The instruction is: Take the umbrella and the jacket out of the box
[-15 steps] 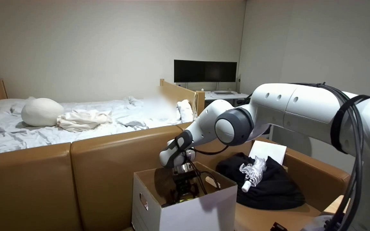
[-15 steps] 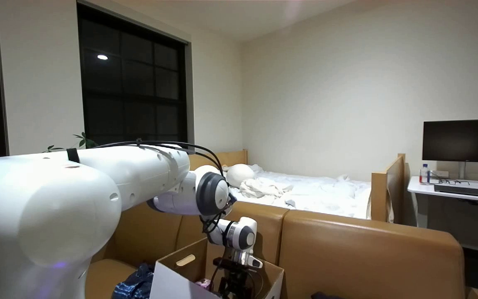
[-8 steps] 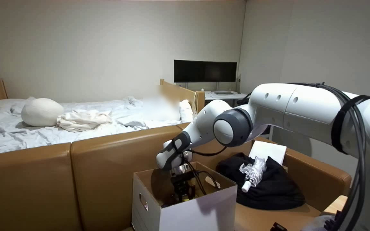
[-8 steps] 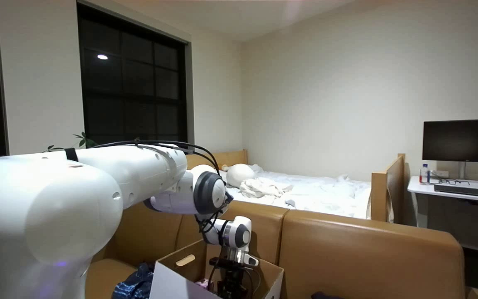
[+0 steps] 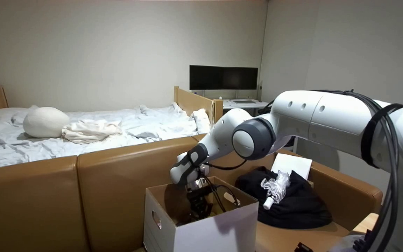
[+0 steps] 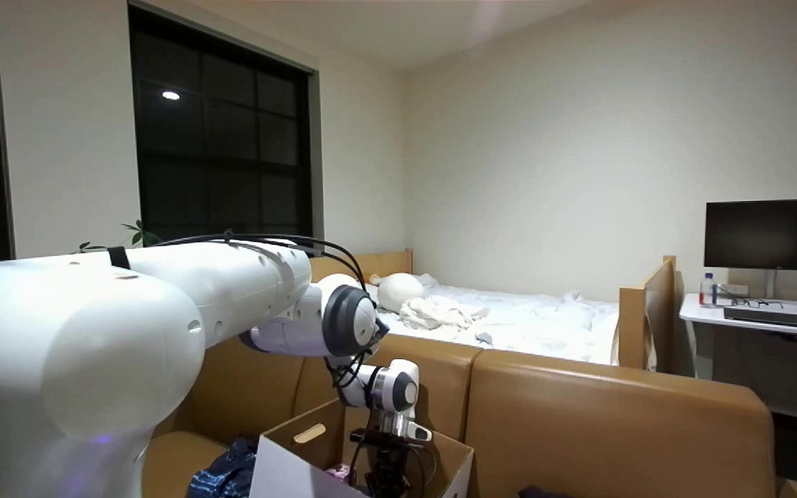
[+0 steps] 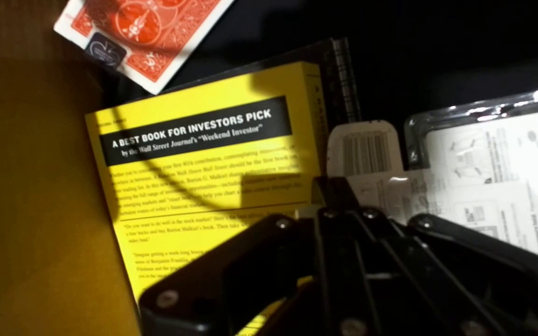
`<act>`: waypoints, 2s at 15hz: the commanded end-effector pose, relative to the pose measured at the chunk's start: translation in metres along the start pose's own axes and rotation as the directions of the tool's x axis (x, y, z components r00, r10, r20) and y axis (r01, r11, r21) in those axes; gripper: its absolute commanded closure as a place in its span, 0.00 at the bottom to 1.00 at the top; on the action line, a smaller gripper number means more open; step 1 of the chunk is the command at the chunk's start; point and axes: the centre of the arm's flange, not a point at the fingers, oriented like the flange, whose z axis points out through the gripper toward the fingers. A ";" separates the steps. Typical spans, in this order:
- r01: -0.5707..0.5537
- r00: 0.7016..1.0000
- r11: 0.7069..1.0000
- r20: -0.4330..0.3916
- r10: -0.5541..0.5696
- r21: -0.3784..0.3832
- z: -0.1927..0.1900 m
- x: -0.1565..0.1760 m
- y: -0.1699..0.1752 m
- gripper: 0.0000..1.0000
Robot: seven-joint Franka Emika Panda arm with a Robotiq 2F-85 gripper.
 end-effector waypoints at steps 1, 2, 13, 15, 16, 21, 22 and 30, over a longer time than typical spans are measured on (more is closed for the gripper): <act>0.023 1.000 1.000 0.010 -0.023 0.000 0.009 0.058 -0.017 0.98; 0.026 1.000 1.000 0.011 -0.026 0.001 0.009 0.057 -0.017 0.99; 0.117 0.991 0.987 -0.047 -0.123 -0.114 0.015 -0.058 -0.034 0.97; 0.153 0.985 0.979 -0.057 -0.162 -0.137 0.018 -0.078 -0.052 0.98; 0.157 0.983 0.976 -0.069 -0.169 -0.147 0.020 -0.089 -0.061 0.97; 0.177 0.977 0.975 -0.097 -0.191 -0.137 0.011 -0.114 -0.069 0.97; 0.177 0.977 0.975 -0.095 -0.191 -0.131 0.007 -0.116 -0.065 0.97; 0.093 0.988 0.993 -0.115 -0.100 -0.066 -0.023 -0.138 -0.015 0.97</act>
